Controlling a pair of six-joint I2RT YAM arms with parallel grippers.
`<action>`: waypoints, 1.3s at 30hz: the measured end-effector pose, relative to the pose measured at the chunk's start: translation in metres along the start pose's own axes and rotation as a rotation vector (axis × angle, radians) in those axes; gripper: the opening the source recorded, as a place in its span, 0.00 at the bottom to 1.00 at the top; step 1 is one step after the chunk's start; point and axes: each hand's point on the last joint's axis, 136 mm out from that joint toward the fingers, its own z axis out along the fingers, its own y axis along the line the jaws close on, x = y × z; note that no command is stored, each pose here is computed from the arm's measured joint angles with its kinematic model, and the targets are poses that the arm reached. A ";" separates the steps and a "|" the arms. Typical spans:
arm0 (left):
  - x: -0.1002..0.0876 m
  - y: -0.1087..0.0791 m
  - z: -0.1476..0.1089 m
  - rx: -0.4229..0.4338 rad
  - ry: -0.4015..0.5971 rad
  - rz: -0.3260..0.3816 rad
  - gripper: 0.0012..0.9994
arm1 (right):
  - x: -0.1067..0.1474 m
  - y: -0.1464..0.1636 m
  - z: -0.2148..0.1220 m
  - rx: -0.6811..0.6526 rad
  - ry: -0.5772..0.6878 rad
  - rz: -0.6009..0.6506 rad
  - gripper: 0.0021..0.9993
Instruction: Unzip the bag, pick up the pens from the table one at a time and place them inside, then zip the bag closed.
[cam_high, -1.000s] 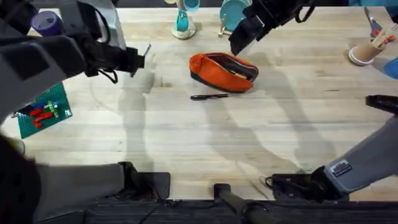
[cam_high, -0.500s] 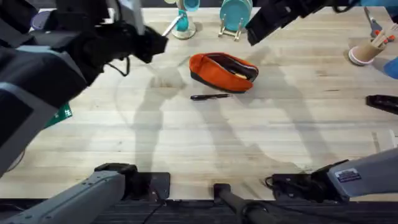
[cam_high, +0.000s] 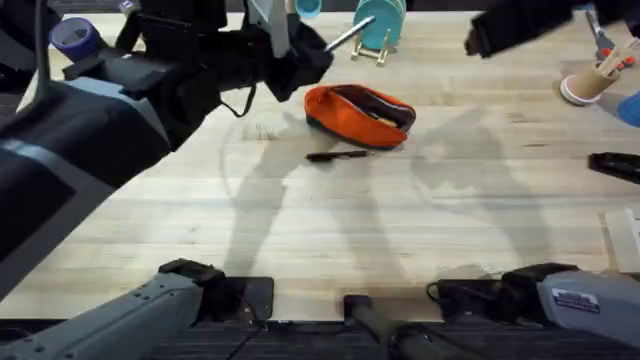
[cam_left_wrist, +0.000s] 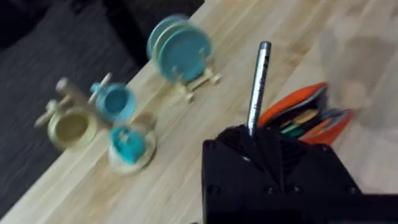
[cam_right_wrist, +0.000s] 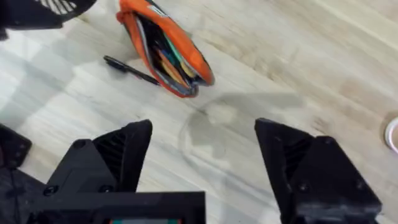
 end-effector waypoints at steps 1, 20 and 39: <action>-0.004 -0.004 0.001 0.016 -0.015 0.007 0.04 | 0.005 -0.001 -0.001 0.006 -0.003 0.007 1.00; -0.024 -0.056 0.047 0.320 -0.226 0.121 0.04 | 0.055 0.005 -0.017 0.042 -0.067 0.021 1.00; 0.024 -0.079 0.085 0.491 -0.217 0.090 0.04 | 0.054 0.005 -0.017 0.044 -0.073 0.024 1.00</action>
